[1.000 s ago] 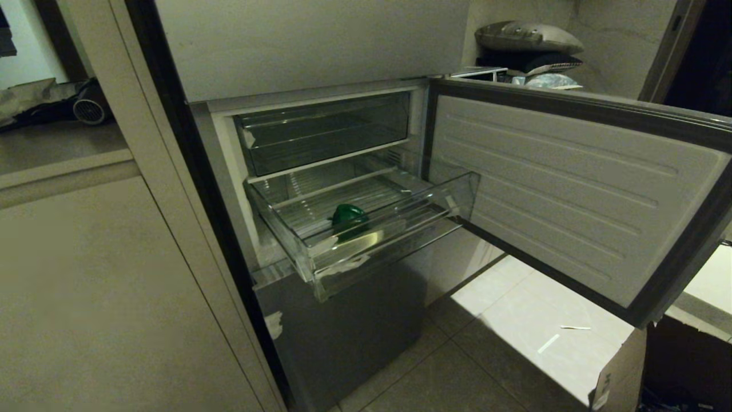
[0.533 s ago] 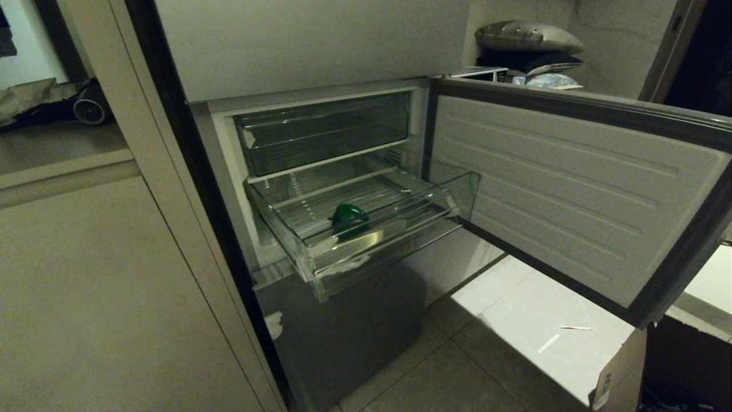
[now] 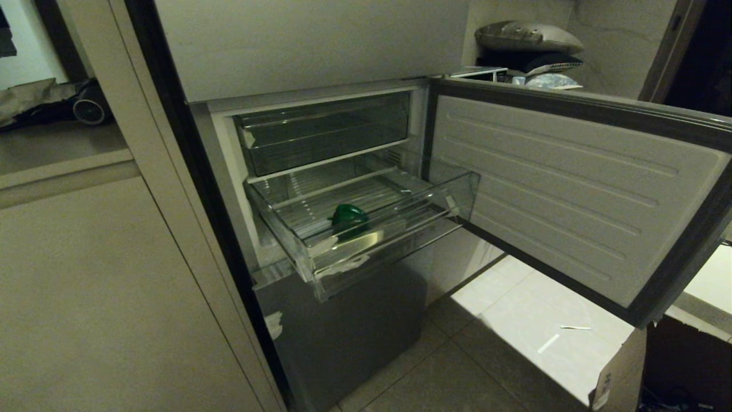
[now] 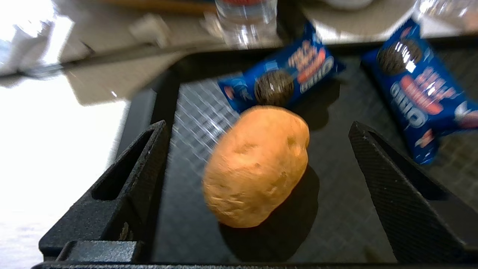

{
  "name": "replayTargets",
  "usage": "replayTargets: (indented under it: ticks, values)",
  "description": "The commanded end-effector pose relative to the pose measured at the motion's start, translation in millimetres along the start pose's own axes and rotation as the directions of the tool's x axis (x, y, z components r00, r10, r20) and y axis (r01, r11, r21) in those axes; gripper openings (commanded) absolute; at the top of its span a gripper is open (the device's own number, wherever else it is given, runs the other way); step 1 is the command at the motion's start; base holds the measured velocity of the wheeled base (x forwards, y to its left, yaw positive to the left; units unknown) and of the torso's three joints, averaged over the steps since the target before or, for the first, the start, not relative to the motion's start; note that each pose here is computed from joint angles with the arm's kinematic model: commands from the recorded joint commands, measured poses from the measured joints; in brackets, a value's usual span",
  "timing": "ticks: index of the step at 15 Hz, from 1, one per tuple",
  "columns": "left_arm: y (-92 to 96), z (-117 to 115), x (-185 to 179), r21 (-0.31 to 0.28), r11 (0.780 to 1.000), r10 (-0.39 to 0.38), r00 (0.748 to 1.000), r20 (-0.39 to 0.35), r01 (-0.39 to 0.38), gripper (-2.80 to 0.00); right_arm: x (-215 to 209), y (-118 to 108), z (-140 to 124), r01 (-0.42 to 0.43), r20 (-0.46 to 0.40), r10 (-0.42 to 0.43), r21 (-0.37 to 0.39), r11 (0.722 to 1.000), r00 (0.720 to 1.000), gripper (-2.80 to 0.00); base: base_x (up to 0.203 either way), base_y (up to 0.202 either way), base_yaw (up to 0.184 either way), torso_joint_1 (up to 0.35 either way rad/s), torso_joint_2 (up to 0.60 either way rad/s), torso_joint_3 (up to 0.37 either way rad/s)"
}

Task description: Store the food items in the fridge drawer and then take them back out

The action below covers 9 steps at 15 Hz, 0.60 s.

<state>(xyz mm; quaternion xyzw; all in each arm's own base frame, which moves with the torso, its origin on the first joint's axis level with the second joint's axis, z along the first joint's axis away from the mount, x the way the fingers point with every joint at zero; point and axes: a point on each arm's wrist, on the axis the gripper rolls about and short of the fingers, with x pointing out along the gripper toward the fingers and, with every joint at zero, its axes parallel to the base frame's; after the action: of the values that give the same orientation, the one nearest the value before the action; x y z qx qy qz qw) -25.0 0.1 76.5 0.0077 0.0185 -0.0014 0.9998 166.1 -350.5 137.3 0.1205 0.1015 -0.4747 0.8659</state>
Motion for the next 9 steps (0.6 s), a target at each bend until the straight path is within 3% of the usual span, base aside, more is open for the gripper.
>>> replayTargets:
  ticks: [1,9]
  values:
    - [0.0,0,0,0.000,1.000,0.000,1.000,-0.003,0.000,-2.80,17,-3,-19,0.001,-0.052,-0.001,-0.007,1.000,0.999,0.00,0.000,0.000,0.000,0.000,0.00,0.000]
    - [0.0,0,0,0.000,1.000,0.000,1.000,-0.001,0.000,-2.80,39,-6,-27,-0.005,-0.042,0.005,-0.015,1.000,0.999,0.00,0.000,0.000,0.000,0.000,0.00,0.000]
